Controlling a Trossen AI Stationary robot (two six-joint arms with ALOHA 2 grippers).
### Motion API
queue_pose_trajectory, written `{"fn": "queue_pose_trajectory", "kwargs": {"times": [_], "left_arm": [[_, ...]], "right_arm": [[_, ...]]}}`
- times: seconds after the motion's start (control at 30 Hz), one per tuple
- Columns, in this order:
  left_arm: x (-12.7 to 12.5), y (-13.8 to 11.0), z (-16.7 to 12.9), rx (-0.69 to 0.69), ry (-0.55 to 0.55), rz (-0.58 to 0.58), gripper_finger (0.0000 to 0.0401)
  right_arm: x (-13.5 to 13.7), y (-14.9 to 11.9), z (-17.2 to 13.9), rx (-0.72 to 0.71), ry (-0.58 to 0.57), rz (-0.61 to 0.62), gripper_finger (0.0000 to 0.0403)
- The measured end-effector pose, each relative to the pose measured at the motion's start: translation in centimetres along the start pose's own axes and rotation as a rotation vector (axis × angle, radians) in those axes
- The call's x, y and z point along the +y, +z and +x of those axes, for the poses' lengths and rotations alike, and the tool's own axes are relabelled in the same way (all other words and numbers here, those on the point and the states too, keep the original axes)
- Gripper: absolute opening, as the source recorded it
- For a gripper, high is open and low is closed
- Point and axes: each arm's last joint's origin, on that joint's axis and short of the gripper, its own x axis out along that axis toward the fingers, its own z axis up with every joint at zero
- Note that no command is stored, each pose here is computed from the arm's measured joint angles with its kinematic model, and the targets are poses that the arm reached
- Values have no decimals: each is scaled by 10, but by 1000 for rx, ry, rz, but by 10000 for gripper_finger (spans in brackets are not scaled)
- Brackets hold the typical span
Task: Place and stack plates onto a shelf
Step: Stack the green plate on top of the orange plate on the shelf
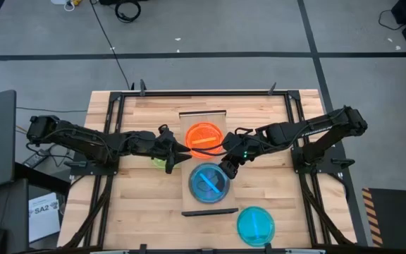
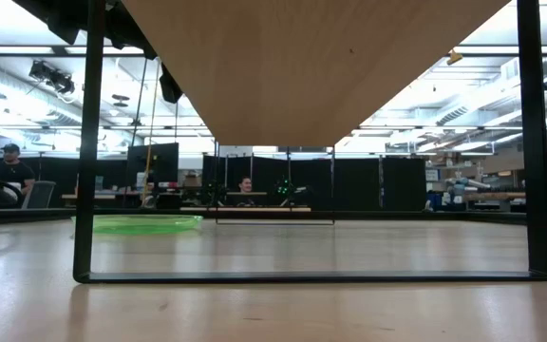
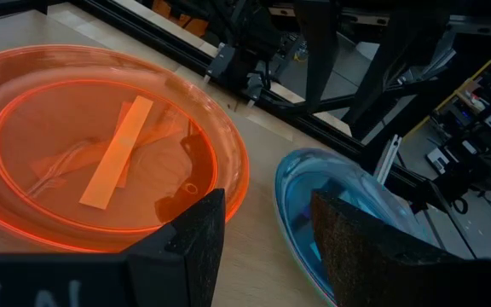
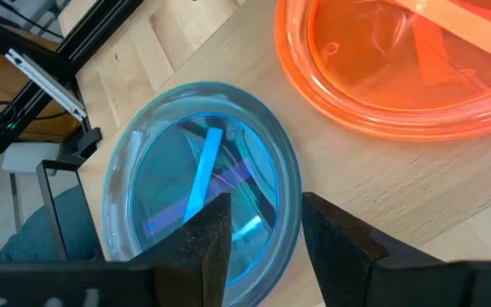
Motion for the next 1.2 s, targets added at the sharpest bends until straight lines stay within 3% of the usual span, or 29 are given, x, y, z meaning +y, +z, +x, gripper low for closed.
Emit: {"fn": "queue_pose_trajectory", "kwargs": {"times": [0.27,0.57,0.83,1.03,1.2], "left_arm": [[3,2,0,-7,12,-4,181],[23,14,0,-43,69,-28,181],[34,36,-26,-83,68,-46,181],[48,42,-56,-48,180,-51,181],[64,32,-72,93,323,-61,181]], "right_arm": [[0,0,0,0,-1,0,150],[0,0,0,0,-2,0,149],[0,-2,0,42,21,0,149],[1,-3,0,98,73,-43,149],[1,-3,-8,85,87,-79,149]]}}
